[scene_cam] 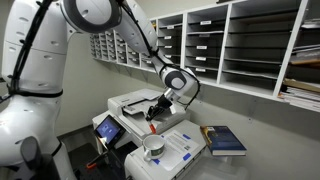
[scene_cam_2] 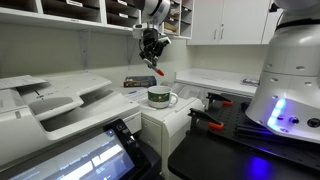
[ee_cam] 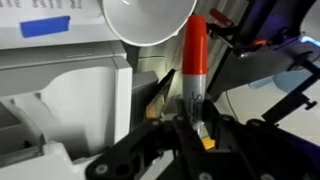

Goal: Put the marker inside the mug cup

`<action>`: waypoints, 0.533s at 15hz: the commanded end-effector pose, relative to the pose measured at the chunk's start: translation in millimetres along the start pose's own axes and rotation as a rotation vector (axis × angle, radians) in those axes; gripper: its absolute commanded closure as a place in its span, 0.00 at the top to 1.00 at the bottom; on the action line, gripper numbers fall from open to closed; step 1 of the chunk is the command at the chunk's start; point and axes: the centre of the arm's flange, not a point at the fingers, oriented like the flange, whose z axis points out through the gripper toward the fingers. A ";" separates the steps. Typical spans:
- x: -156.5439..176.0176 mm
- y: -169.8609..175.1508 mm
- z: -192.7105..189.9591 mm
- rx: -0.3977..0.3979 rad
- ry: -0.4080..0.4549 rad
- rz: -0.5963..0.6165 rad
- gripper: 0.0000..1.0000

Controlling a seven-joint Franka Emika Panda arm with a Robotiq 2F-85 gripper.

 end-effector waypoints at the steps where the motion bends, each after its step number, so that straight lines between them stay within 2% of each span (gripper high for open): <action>1: -2.1 0.5 11.6 0.063 -0.027 -0.043 0.06; 8: -23.7 16.7 40.7 0.047 -0.051 -0.046 0.06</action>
